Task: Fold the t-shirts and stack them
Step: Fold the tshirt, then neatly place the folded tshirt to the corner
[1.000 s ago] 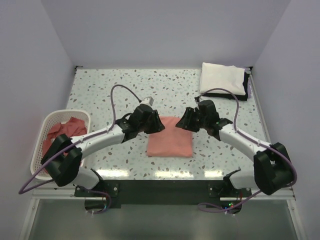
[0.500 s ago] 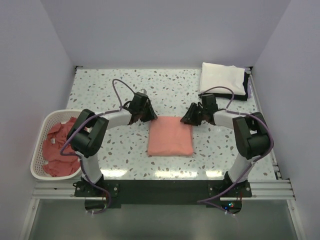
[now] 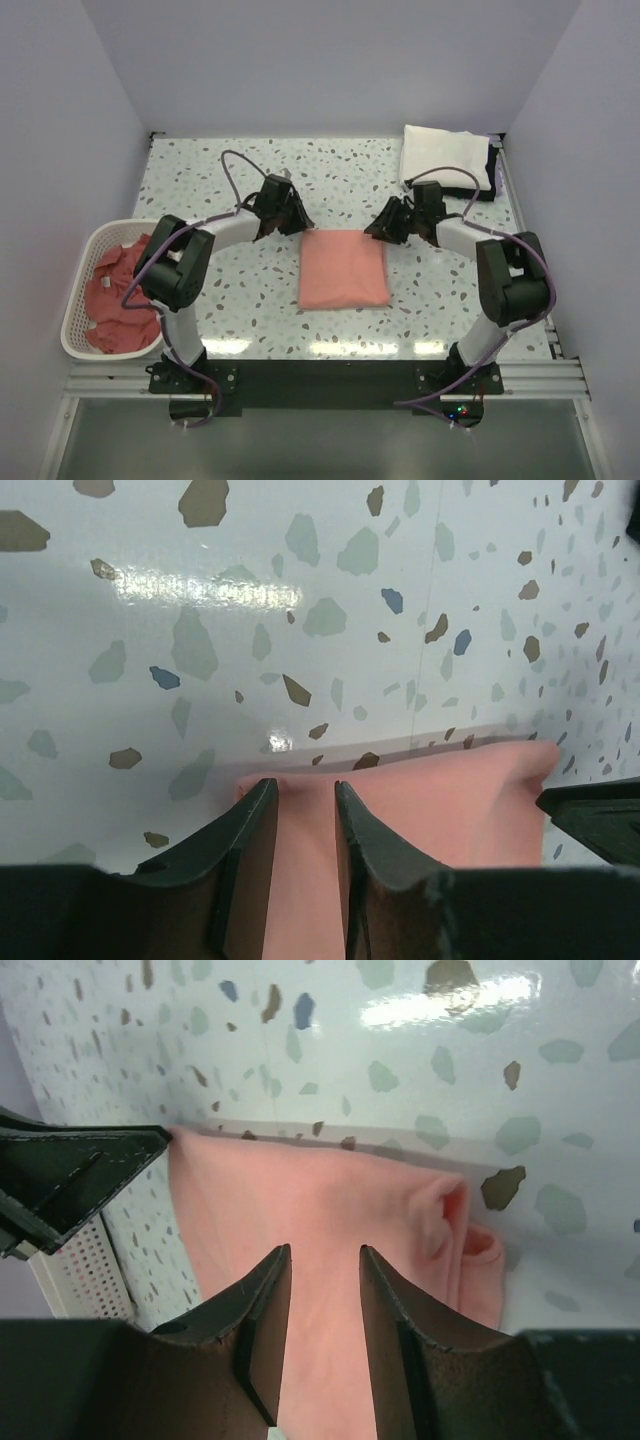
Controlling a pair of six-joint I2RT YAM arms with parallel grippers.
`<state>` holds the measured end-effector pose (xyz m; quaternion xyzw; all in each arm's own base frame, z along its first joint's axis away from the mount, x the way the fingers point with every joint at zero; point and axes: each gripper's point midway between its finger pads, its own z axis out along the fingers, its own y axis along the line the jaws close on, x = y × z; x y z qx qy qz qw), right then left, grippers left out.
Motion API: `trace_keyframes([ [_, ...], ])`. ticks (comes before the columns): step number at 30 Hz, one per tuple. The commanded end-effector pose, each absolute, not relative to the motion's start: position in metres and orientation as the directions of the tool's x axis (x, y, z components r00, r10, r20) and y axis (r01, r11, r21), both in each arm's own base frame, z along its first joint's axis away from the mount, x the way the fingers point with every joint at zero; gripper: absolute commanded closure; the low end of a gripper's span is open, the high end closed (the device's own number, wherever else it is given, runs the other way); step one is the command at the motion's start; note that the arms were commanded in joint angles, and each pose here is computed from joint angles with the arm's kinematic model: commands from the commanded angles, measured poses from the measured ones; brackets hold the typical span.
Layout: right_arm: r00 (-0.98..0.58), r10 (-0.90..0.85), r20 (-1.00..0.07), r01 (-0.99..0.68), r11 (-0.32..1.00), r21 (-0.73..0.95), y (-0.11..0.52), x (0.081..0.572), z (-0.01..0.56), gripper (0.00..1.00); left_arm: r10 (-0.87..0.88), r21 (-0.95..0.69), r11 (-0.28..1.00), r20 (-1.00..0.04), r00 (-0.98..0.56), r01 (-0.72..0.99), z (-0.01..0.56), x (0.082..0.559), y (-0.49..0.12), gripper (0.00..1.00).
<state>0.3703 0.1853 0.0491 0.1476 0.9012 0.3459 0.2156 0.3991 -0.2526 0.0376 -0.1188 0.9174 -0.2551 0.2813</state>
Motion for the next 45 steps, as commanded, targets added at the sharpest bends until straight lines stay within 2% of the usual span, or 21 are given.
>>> trace_keyframes([
  [1, -0.806, 0.434, -0.402, 0.028, 0.706, 0.707, 0.180, 0.371, 0.110, 0.62, -0.357, -0.553, 0.833, -0.563, -0.745, 0.018, 0.107, 0.416, -0.253, 0.65],
  [5, -0.796, 0.451, -0.404, 0.003, 0.669, 0.743, 0.181, 0.350, 0.129, 0.60, -0.328, -0.552, 0.831, -0.589, -0.738, 0.071, 0.133, 0.400, -0.262, 0.63],
  [7, -0.818, 0.445, -0.364, 0.016, 0.651, 0.759, 0.183, 0.330, 0.121, 0.60, -0.305, -0.552, 0.828, -0.589, -0.748, 0.096, 0.136, 0.389, -0.272, 0.63],
  [11, -0.834, 0.441, -0.331, 0.029, 0.635, 0.772, 0.183, 0.307, 0.100, 0.60, -0.226, -0.569, 0.801, -0.577, -0.785, 0.188, 0.134, 0.345, -0.312, 0.63],
  [17, -0.874, 0.425, -0.236, 0.130, 0.672, 0.729, 0.172, 0.267, 0.041, 0.61, -0.104, -0.620, 0.734, -0.506, -0.856, 0.278, 0.108, 0.278, -0.358, 0.64],
  [20, -0.869, 0.436, -0.233, 0.161, 0.695, 0.700, 0.164, 0.259, 0.028, 0.61, -0.056, -0.627, 0.718, -0.485, -0.873, 0.303, 0.094, 0.255, -0.369, 0.64],
  [28, -0.848, 0.439, -0.295, 0.162, 0.747, 0.645, 0.150, 0.261, 0.038, 0.61, 0.058, -0.610, 0.713, -0.442, -0.895, 0.347, 0.060, 0.214, -0.381, 0.66],
  [35, -0.844, 0.429, -0.322, 0.148, 0.762, 0.630, 0.147, 0.264, 0.048, 0.61, 0.057, -0.591, 0.709, -0.495, -0.867, 0.384, 0.081, 0.221, -0.388, 0.66],
  [39, -0.832, 0.428, -0.353, 0.144, 0.781, 0.608, 0.142, 0.267, 0.056, 0.61, 0.091, -0.570, 0.733, -0.460, -0.883, 0.372, 0.057, 0.214, -0.385, 0.66],
  [45, -0.809, 0.409, -0.422, 0.133, 0.827, 0.546, 0.130, 0.277, 0.064, 0.50, 0.129, -0.537, 0.768, -0.403, -0.906, 0.348, 0.016, 0.197, -0.377, 0.67],
])
